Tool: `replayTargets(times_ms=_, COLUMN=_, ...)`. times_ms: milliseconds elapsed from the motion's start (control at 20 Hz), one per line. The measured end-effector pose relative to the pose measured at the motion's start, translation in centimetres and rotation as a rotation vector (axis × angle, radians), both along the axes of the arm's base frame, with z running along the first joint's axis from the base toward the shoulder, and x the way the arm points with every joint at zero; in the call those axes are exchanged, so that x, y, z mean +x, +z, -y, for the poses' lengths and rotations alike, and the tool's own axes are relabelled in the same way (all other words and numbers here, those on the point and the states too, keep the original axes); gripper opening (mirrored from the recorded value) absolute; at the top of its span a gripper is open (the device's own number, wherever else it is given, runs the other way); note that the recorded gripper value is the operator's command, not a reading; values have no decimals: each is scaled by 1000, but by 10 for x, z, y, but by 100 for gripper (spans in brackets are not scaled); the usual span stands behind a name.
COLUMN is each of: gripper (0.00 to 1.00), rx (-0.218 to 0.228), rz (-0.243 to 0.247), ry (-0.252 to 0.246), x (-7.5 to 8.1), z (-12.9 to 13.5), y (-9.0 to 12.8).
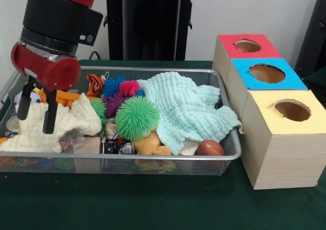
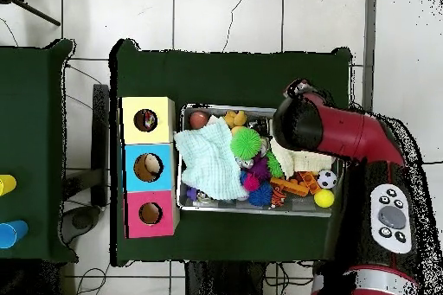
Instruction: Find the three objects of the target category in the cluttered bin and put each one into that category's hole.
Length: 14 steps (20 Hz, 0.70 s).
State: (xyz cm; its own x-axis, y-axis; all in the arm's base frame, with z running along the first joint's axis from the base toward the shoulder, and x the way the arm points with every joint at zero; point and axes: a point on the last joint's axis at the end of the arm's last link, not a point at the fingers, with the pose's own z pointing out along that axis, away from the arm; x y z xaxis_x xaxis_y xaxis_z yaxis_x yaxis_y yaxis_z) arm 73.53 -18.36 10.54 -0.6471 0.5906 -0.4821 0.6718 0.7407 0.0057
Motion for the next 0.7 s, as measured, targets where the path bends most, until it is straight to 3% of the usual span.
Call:
replayTargets(times_ms=450, gripper=100, rx=125, rz=33, ry=-51, x=7, z=23, y=-24)
replayTargets(times_ms=650, gripper=100, rx=160, rz=24, ry=-66, x=4, z=29, y=-38)
replayTargets(times_ms=700, gripper=100, rx=181, rz=-1, ry=-73, x=0, z=29, y=-49)
